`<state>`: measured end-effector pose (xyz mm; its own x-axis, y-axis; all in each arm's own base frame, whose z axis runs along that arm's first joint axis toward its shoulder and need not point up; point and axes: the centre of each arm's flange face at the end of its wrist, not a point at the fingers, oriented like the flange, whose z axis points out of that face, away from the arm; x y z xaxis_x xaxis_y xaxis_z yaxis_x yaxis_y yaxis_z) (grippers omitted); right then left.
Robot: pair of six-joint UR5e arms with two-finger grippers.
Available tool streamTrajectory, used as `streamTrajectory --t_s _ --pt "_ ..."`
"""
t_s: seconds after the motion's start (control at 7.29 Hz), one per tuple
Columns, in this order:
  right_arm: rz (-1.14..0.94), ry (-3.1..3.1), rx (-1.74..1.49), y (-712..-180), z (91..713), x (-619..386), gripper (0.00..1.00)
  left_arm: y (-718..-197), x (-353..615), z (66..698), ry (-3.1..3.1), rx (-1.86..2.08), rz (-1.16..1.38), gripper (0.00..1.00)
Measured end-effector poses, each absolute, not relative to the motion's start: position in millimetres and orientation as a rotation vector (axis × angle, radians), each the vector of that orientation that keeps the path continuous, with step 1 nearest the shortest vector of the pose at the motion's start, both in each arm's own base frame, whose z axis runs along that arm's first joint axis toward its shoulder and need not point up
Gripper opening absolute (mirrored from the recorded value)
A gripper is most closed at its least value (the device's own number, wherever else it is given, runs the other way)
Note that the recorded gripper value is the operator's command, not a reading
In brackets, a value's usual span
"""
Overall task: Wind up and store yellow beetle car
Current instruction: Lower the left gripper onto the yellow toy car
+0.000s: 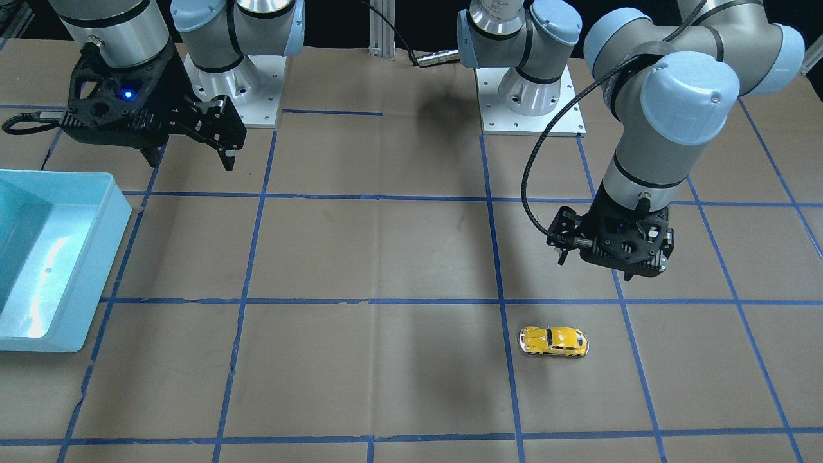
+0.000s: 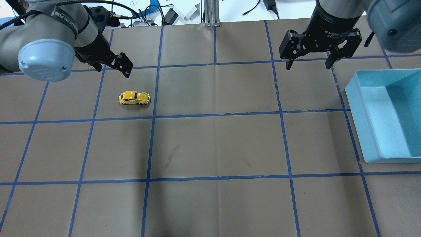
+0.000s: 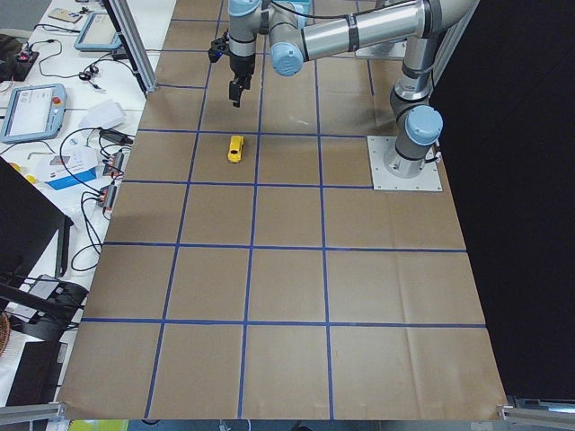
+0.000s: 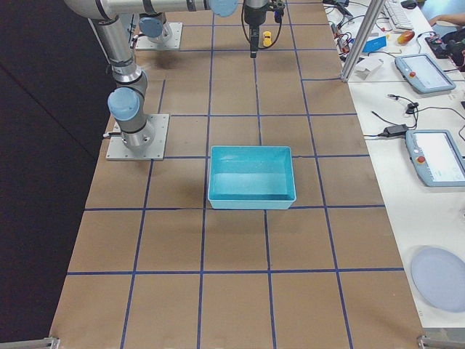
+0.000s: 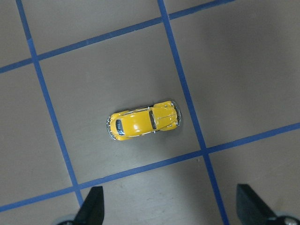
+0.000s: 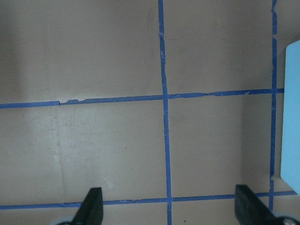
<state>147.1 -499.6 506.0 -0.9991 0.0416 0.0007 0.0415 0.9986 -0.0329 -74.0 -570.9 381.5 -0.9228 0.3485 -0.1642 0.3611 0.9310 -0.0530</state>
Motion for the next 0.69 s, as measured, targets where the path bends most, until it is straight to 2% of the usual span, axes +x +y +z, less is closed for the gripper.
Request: streamTrajectory --t_s 0.69 --pt "0.052 -3.139 -0.065 -500 506 147 1.0 -550 -105 372 3.086 0.603 -0.043 0.98"
